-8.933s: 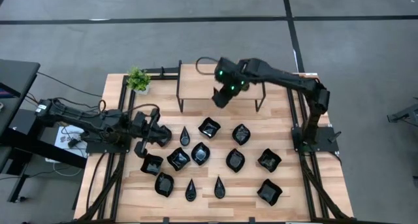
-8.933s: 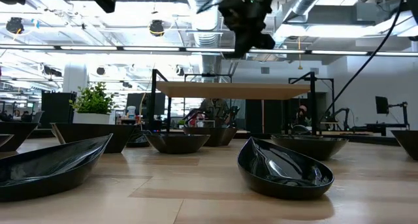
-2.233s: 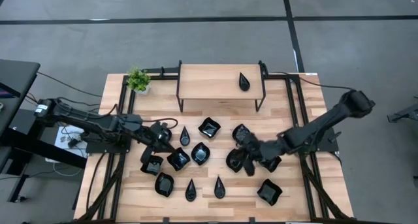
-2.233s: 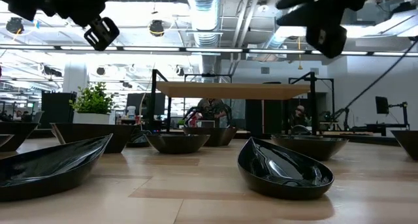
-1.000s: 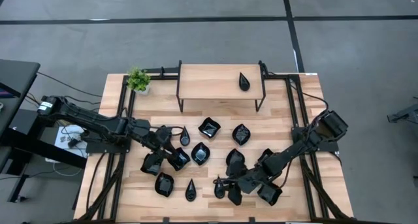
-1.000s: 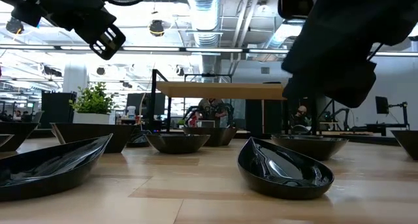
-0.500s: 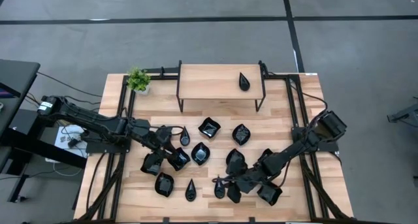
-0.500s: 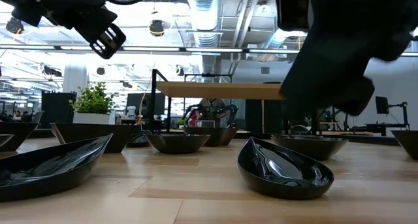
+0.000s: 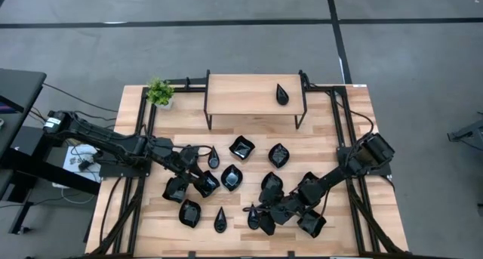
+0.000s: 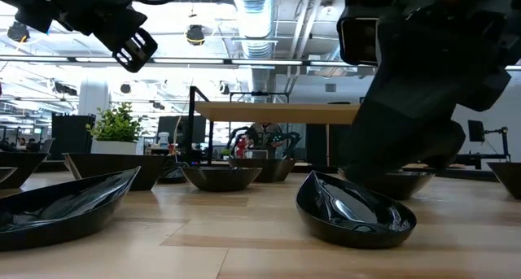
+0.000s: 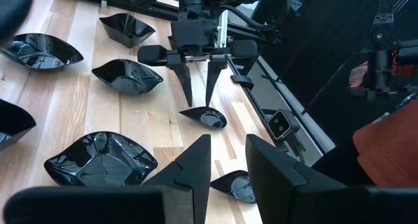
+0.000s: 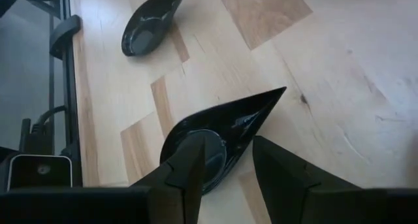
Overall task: Pick & Place Mini shaped plates
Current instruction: Stack the black drop shaped plate on top of the black drop shaped plate on the shelf
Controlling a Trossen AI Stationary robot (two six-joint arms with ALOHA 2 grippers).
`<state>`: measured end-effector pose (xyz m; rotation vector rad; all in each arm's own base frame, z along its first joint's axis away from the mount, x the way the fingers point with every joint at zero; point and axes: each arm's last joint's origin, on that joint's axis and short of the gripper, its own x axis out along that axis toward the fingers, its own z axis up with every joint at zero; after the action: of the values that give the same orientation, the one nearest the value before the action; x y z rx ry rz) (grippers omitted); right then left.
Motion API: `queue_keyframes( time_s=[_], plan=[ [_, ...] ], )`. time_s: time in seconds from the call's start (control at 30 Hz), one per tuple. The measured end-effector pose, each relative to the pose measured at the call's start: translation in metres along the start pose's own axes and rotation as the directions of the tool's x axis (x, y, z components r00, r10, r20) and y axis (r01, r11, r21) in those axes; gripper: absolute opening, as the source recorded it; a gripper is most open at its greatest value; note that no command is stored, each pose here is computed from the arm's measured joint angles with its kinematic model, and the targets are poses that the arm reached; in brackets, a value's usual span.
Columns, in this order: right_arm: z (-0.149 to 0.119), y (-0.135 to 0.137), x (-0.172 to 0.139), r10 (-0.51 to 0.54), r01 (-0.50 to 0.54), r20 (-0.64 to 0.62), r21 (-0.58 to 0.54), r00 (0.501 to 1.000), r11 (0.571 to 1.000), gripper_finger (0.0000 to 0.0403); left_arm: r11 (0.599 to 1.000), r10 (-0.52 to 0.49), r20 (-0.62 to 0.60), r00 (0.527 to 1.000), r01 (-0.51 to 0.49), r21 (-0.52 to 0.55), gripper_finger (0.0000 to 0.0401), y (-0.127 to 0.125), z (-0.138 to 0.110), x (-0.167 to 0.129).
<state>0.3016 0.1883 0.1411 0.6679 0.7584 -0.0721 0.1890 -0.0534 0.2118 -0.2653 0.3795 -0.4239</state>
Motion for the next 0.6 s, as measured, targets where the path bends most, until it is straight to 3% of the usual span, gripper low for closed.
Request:
queue_keyframes(
  time_s=[0.6],
  plan=[
    [-0.0032, -0.0048, 0.0002, -0.049, 0.049, -0.028, 0.019, 0.998, 0.999, 0.0124, 1.000, -0.001, 0.005, 1.000, 0.001, 0.001, 0.0097, -0.0001, 0.0005, 0.0000]
  ],
)
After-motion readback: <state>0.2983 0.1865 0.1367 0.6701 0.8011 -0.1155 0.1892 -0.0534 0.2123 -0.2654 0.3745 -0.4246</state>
